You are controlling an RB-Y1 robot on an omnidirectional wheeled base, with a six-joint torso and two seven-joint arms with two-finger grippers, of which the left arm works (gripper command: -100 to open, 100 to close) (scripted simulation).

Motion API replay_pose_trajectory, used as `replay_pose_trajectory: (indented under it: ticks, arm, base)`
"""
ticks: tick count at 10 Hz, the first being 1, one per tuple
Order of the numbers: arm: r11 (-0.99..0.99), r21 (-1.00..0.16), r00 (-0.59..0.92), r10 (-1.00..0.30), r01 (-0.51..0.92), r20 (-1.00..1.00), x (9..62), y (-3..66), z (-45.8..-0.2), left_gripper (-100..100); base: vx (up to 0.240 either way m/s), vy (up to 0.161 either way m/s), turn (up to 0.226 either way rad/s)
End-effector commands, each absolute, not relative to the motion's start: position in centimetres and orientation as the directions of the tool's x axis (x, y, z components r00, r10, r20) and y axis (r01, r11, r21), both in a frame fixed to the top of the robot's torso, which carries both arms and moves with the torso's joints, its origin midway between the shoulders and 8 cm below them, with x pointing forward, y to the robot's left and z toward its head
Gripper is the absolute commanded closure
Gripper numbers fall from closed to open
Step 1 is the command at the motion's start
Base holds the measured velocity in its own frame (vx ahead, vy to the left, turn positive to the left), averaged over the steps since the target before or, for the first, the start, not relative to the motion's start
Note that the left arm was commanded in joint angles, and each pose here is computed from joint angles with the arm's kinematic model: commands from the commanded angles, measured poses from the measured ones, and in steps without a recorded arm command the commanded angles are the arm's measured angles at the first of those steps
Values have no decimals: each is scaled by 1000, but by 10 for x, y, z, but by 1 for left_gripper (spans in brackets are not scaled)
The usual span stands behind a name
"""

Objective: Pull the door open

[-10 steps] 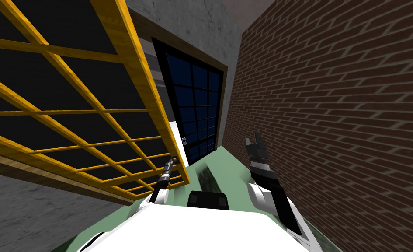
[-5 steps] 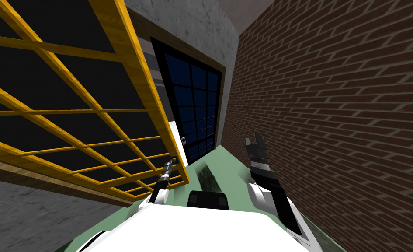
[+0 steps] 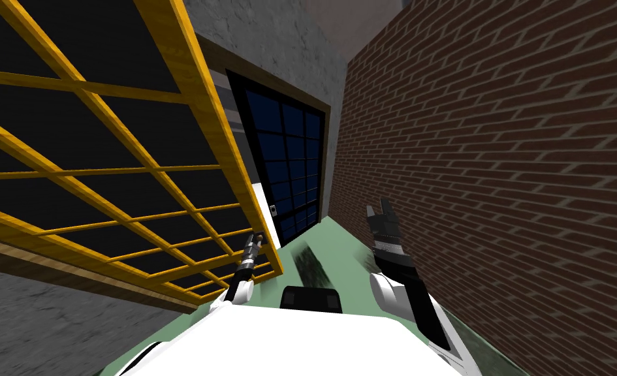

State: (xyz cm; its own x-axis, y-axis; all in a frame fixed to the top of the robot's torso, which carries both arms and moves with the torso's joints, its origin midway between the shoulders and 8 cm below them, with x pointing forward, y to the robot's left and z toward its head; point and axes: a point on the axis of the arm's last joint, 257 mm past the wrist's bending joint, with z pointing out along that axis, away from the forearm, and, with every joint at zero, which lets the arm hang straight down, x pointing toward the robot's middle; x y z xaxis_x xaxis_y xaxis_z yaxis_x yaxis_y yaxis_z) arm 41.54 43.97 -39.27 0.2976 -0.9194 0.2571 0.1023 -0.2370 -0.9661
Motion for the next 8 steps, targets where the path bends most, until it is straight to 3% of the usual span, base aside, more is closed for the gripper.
replay_pose_trajectory:
  ticks: [1,8]
  arm:
    - [-305,-944,294,-897,127,329,416,435,-392,-100]
    - [-496,-843,276,-797,207,537,419,429,-392,-100]
  base:
    - [-68,-4,-43]
    - [-54,9,-42]
